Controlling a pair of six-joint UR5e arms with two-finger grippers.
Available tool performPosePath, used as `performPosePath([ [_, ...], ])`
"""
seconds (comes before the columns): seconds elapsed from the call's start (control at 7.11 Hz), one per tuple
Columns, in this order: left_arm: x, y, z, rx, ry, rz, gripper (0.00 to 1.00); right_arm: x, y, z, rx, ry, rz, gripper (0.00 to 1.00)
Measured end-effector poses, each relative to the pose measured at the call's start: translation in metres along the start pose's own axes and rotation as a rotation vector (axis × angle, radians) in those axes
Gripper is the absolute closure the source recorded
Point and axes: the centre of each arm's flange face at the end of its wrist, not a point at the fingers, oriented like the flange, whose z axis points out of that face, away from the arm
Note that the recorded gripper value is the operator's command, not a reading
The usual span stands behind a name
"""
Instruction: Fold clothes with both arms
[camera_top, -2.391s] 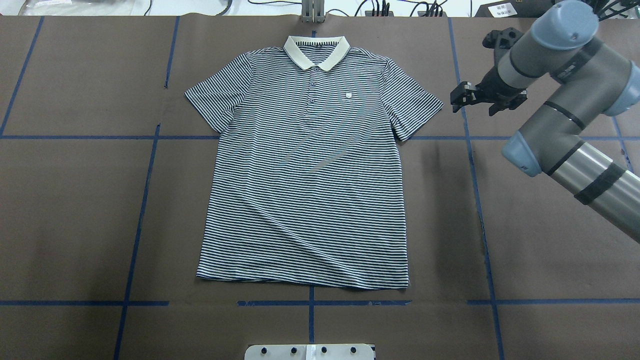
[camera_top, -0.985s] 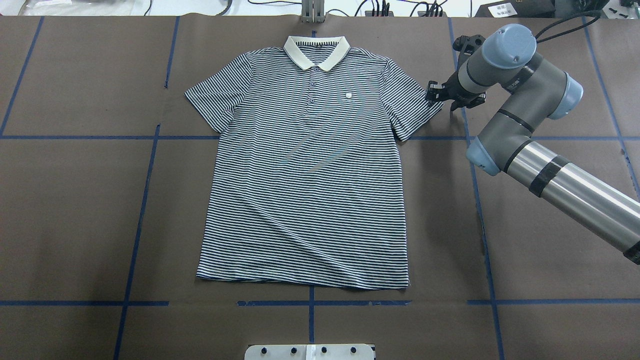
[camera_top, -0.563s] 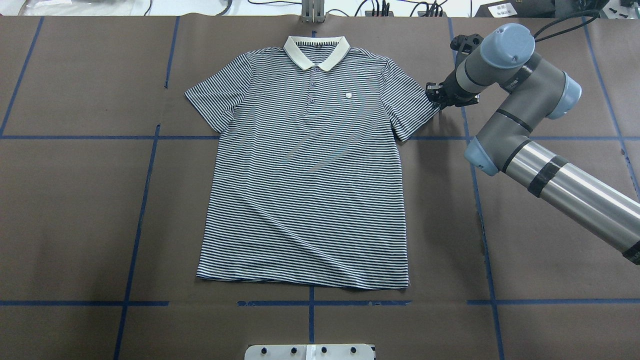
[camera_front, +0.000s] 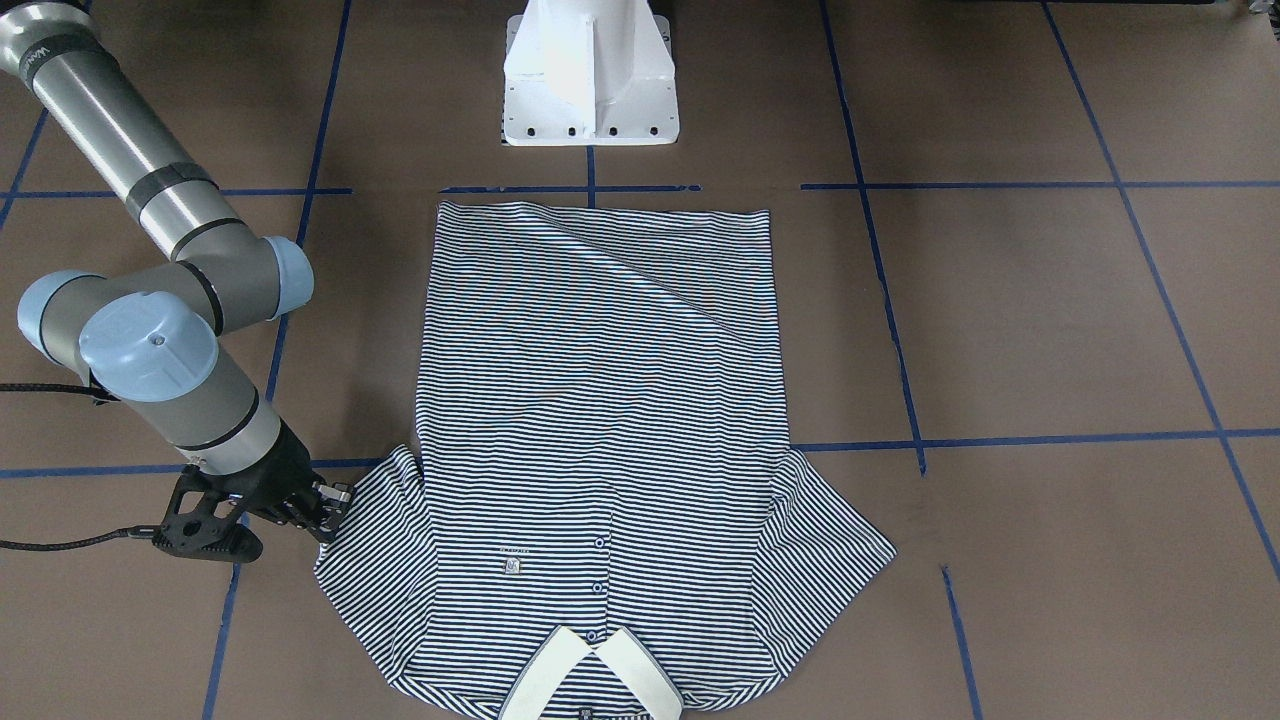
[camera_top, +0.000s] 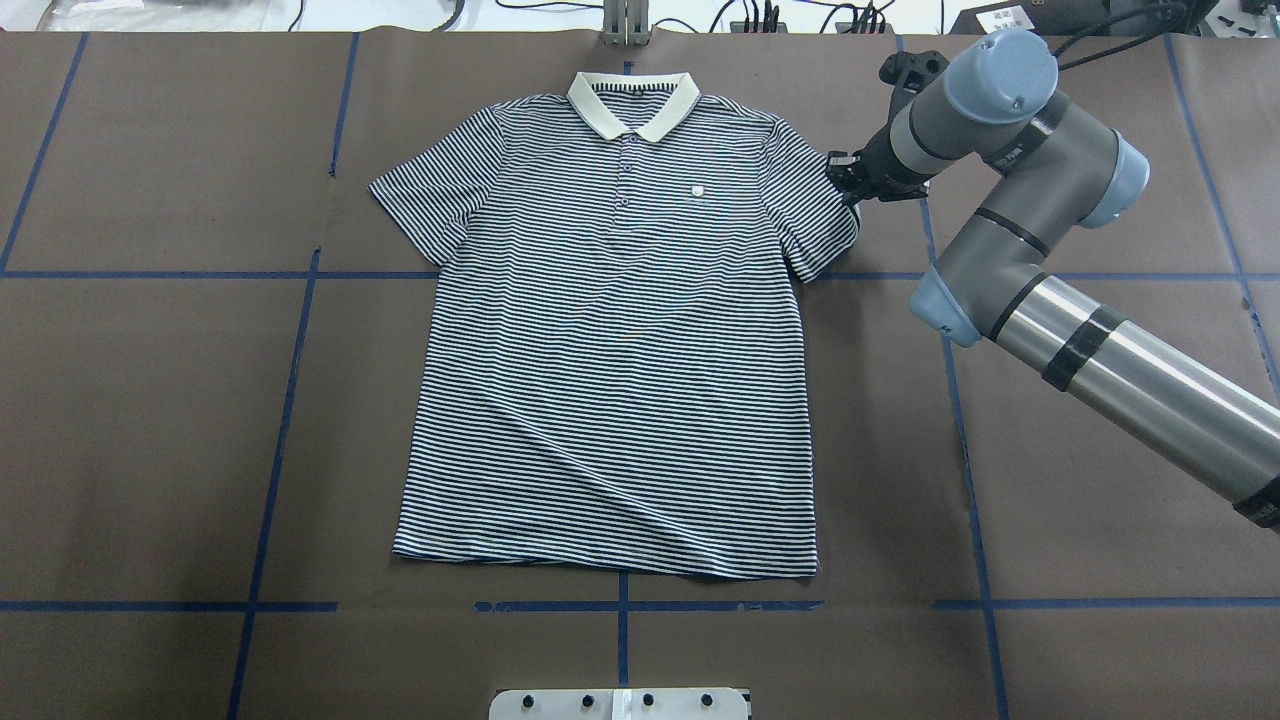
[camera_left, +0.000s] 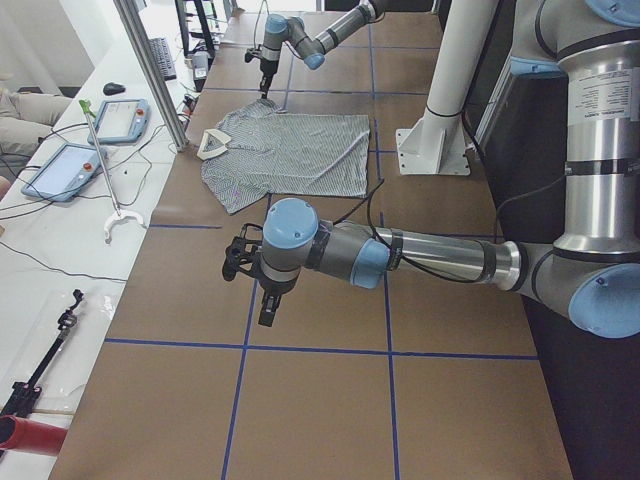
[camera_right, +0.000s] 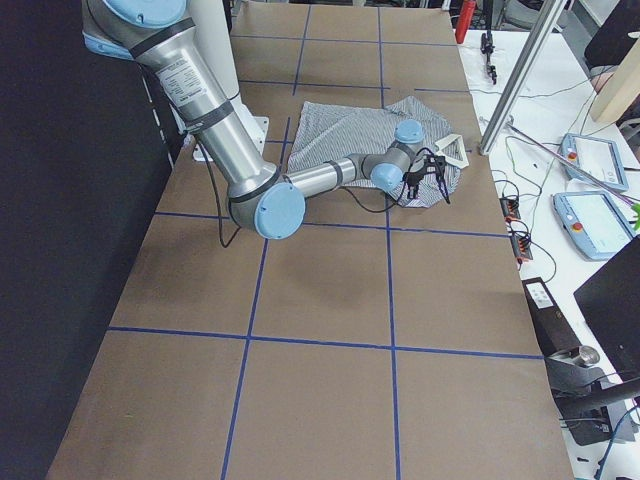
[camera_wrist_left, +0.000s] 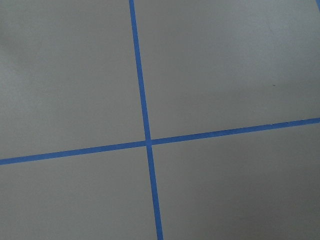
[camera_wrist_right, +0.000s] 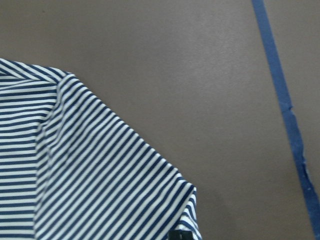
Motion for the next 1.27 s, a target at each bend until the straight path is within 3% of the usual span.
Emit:
performPosePath([
  [0.28, 0.001, -0.001, -0.001, 0.003, 0.000, 0.004, 0.00, -0.093, 0.032, -0.006, 0.019, -0.048, 0.133, 1.00],
  [0.56, 0.002, -0.001, -0.003, 0.006, 0.000, 0.008, 0.00, -0.173, 0.054, 0.006, 0.074, -0.039, 0.205, 1.00],
  [0.7, 0.003, -0.001, -0.003, 0.006, 0.000, 0.008, 0.00, -0.191, 0.063, 0.016, 0.092, -0.027, 0.210, 0.45],
  [0.84, 0.003, -0.001, -0.003, 0.006, 0.000, 0.007, 0.00, -0.196, 0.069, 0.023, 0.100, -0.017, 0.209, 0.00],
  [1.13, 0.006, -0.003, -0.004, 0.016, 0.002, 0.022, 0.00, -0.199, 0.071, 0.022, 0.106, -0.022, 0.204, 0.00],
  [1.27, 0.012, -0.007, -0.007, 0.050, 0.007, 0.063, 0.00, -0.202, 0.069, 0.015, 0.109, -0.037, 0.201, 0.00],
])
